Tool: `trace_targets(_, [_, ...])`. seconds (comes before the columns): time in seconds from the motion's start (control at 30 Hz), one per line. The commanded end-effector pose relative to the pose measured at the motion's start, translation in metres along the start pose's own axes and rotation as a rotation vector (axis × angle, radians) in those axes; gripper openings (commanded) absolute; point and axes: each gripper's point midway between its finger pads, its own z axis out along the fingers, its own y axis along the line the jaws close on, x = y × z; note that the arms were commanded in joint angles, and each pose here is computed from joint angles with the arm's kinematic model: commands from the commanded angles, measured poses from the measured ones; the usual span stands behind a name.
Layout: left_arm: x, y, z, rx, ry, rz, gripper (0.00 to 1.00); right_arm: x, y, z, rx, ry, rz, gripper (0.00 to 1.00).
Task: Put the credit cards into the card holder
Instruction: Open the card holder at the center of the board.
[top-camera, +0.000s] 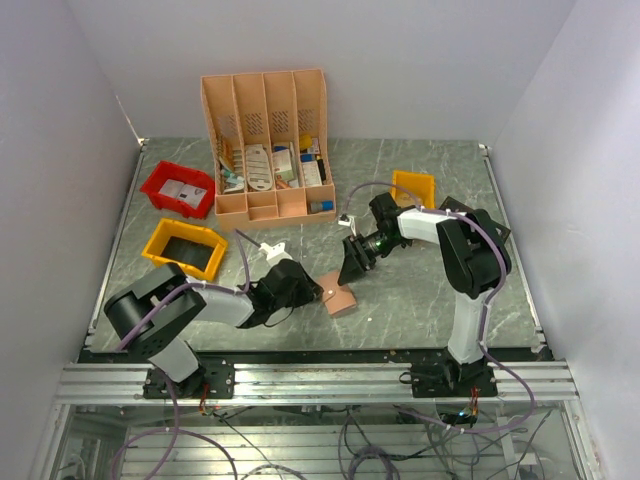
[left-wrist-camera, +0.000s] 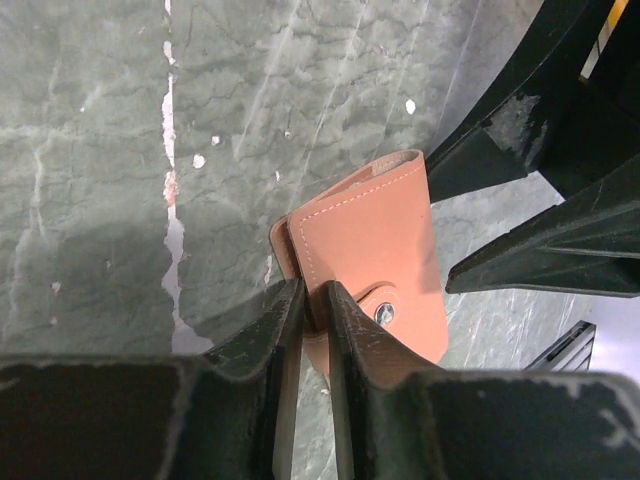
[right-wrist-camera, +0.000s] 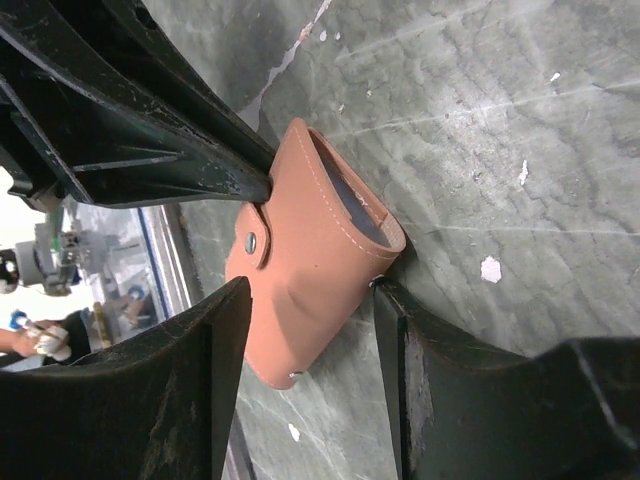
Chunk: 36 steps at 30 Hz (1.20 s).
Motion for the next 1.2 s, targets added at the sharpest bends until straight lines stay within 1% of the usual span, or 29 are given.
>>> trace_targets(0.0, [0.009,0.025,0.007,-0.093,0.015,0.036,0.24,0.005,0.003,0.009,-0.060,-0.001,0.074,0.52])
trace_targets(0.1, [0.012,0.033,0.004,-0.111,0.016,0.037,0.21,0.000,0.016,0.008,-0.126,-0.024,0.084,0.52])
trace_targets(0.2, [0.010,0.036,0.002,-0.127,0.012,0.048,0.19,-0.002,0.021,0.009,-0.145,-0.031,0.094,0.50])
trace_targets(0.3, [0.010,0.039,0.000,-0.135,0.009,0.049,0.17,-0.004,0.030,0.011,-0.204,-0.046,0.130,0.41])
trace_targets(0.4, [0.011,0.039,0.001,-0.128,0.014,0.049,0.17,-0.008,0.040,0.011,-0.266,-0.064,0.140,0.35])
trace_targets(0.47, [0.011,0.038,0.001,-0.121,0.014,0.051,0.17,-0.009,0.043,0.012,-0.267,-0.064,0.132,0.34])
trace_targets(0.57, [0.008,0.031,0.002,-0.096,0.007,0.064,0.17,-0.006,0.040,0.017,-0.237,-0.051,0.131,0.38])
trace_targets(0.63, [0.005,0.021,0.002,-0.060,-0.002,0.082,0.18,-0.006,0.037,0.019,-0.213,-0.043,0.124,0.38])
trace_targets(0.67, [0.003,0.017,0.002,-0.044,-0.006,0.092,0.18,-0.006,0.035,0.019,-0.203,-0.042,0.122,0.35])
trace_targets(0.7, [0.001,0.013,0.001,-0.028,-0.012,0.103,0.18,-0.007,0.034,0.020,-0.196,-0.040,0.119,0.28])
trace_targets(0.8, [-0.009,0.002,-0.009,0.013,-0.046,0.121,0.21,-0.008,0.031,0.019,-0.184,-0.036,0.100,0.05])
trace_targets(0.83, [-0.013,-0.001,-0.013,0.025,-0.065,0.123,0.27,-0.010,0.031,0.018,-0.178,-0.038,0.085,0.00])
trace_targets(0.97, [-0.035,-0.023,-0.042,0.107,-0.143,0.117,0.45,-0.026,0.038,0.004,-0.168,-0.080,-0.009,0.00])
trace_targets(1.1, [-0.062,-0.054,-0.074,0.256,-0.255,0.079,0.62,-0.040,0.047,-0.012,-0.150,-0.122,-0.104,0.00])
trace_targets(1.17, [-0.071,-0.067,-0.087,0.338,-0.302,0.041,0.68,-0.044,0.051,-0.017,-0.146,-0.139,-0.131,0.00])
